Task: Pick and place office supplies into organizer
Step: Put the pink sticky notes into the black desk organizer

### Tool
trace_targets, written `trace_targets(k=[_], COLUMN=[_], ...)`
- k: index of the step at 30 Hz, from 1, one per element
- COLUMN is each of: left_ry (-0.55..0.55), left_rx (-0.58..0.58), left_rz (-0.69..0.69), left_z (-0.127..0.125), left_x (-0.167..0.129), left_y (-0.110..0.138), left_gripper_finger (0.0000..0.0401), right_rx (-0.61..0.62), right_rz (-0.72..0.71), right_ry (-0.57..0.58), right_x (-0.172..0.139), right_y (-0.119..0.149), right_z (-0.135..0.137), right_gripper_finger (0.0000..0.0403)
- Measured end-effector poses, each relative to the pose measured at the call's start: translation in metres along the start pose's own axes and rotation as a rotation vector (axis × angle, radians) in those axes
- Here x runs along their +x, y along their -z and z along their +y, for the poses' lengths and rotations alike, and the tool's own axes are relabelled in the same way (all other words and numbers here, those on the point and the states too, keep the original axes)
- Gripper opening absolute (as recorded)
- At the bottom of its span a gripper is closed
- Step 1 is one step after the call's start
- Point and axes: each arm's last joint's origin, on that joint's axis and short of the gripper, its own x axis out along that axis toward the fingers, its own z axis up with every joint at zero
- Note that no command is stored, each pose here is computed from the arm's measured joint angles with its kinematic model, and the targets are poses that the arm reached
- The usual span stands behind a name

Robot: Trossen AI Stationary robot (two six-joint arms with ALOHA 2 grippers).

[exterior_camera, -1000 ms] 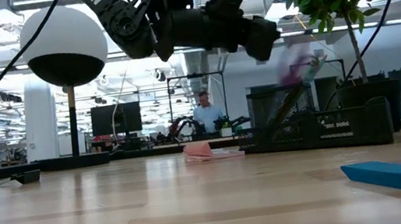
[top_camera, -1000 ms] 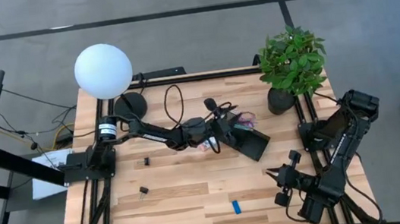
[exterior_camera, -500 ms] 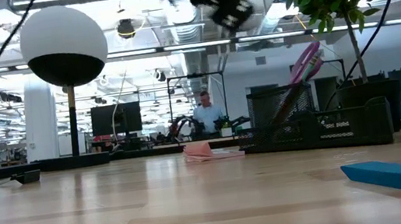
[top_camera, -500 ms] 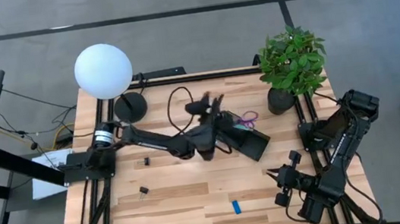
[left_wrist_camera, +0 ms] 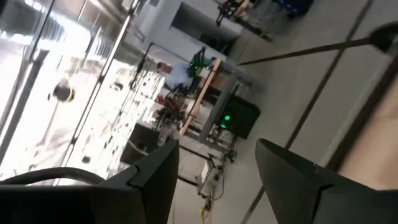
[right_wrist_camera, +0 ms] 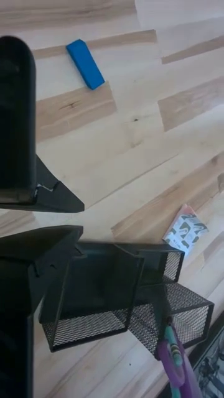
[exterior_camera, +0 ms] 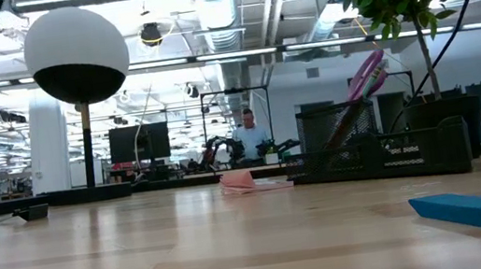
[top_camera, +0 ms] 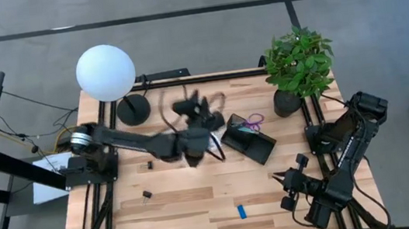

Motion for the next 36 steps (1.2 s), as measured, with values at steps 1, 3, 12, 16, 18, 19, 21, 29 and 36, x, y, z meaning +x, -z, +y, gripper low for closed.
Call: trace_targets(k=[1,3,12,16,18,19,21,29,36], left_ry=[-0.007,-0.025,0.679,1.203,1.238,1.225,1.171,1.279,1.312], left_rx=[-0.017,-0.061,-0.391,-0.435,-0.383,-0.371,-0.352,-0.425,-0.302], left_rz=[0.012,0.038,-0.102,0.149,0.206,0.218,0.242,-0.001,-0.123], left_z=[0.014,0.046,0.114,0.09,0.071,0.061,0.035,-0.043,-0.076], left_x=[0.005,0.017,0.026,0.023,0.019,0.017,0.015,0.009,0.014], left_y=[0.002,0.007,0.076,0.104,0.114,0.119,0.131,0.164,0.167], left_gripper_finger=[0.0209,0.0209,0.0201,0.0191,0.0186,0.0184,0.0181,0.018,0.018], right_rx=[0.002,0.013,0.027,0.032,0.031,0.03,0.034,0.027,0.017], right_rz=[0.0,0.0,-0.006,-0.075,-0.111,-0.119,-0.122,-0.103,-0.099], right_ry=[0.0,0.0,-0.005,-0.001,0.005,0.009,0.011,0.015,0.025], right_x=[0.0,0.0,0.0,0.0,0.001,0.002,0.003,0.005,0.009], right_y=[0.0,0.0,0.0,-0.003,-0.004,-0.005,-0.006,-0.007,-0.011], right_z=[0.0,0.0,0.001,0.001,0.001,0.001,0.001,0.001,0.001], right_gripper_finger=[0.004,0.004,0.004,0.004,0.004,0.004,0.004,0.004,0.004])
